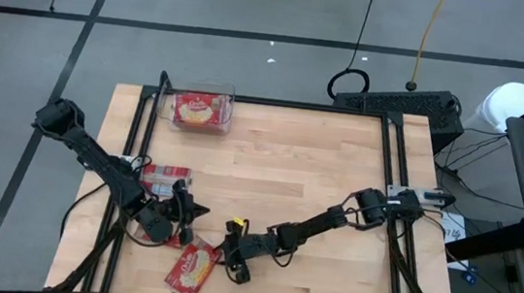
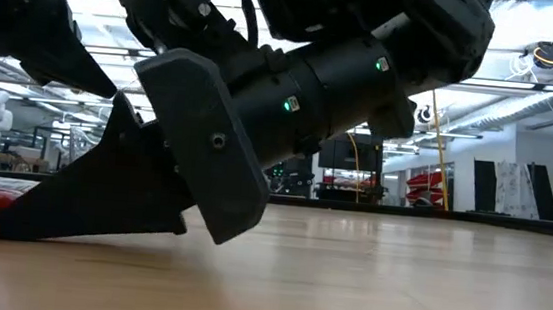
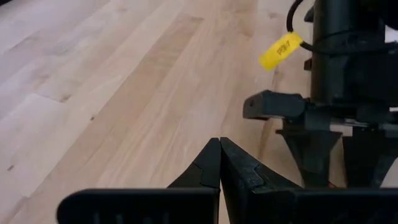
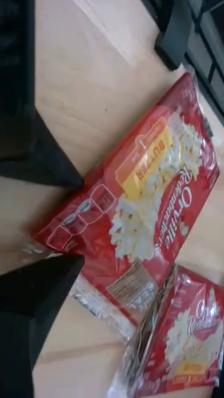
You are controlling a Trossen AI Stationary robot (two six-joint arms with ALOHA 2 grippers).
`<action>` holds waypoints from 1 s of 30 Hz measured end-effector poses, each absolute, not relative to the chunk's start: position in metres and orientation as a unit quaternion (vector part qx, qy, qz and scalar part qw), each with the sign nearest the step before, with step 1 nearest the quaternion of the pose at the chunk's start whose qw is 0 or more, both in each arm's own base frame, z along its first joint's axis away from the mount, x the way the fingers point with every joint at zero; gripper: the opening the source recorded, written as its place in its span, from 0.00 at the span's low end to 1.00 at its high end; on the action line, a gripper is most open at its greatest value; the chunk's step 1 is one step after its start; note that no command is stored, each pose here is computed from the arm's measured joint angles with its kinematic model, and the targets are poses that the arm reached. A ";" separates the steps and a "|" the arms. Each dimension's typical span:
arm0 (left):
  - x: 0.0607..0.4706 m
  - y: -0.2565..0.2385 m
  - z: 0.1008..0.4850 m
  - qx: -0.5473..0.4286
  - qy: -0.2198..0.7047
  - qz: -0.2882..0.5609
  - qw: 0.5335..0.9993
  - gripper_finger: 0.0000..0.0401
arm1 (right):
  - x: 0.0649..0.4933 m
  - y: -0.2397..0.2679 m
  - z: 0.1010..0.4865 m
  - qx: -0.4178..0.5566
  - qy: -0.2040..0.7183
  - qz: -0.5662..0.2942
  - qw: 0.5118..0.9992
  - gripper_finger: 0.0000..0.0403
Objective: Sort popcorn bags into baskets
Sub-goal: Put the red popcorn bag into the transparent bin
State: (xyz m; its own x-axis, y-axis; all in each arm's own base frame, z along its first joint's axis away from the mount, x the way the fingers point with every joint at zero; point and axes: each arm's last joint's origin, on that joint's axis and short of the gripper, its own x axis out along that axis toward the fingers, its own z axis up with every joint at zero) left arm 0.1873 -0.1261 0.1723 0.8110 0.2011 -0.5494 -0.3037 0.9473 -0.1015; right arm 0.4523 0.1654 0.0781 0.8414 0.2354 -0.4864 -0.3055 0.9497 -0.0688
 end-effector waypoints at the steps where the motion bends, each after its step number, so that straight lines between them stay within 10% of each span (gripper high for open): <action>1: 0.187 -0.126 0.172 -0.092 0.276 0.135 0.947 0.01 | 0.452 0.165 0.078 -0.071 0.244 0.142 0.957 0.40; 8: 0.187 -0.126 0.172 -0.101 0.274 0.139 0.946 0.01 | 0.450 0.170 0.077 -0.103 0.243 0.123 0.957 0.03; 20: 0.190 -0.127 0.177 -0.135 0.235 0.161 0.949 0.06 | 0.411 0.183 0.156 -0.297 0.302 -0.039 0.905 0.00; 30: 0.198 -0.134 0.186 -0.155 0.194 0.119 0.961 0.36 | 0.374 0.207 0.211 -0.408 0.286 -0.041 0.866 0.00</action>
State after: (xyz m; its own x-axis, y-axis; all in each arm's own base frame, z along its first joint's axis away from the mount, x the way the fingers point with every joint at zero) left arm 0.1984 -0.1338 0.1863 0.8964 0.1677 -0.4103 -0.2882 0.9238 -0.2520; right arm 0.3745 0.2067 0.2112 0.8335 -0.3043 -0.4612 -0.1622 0.6631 -0.7307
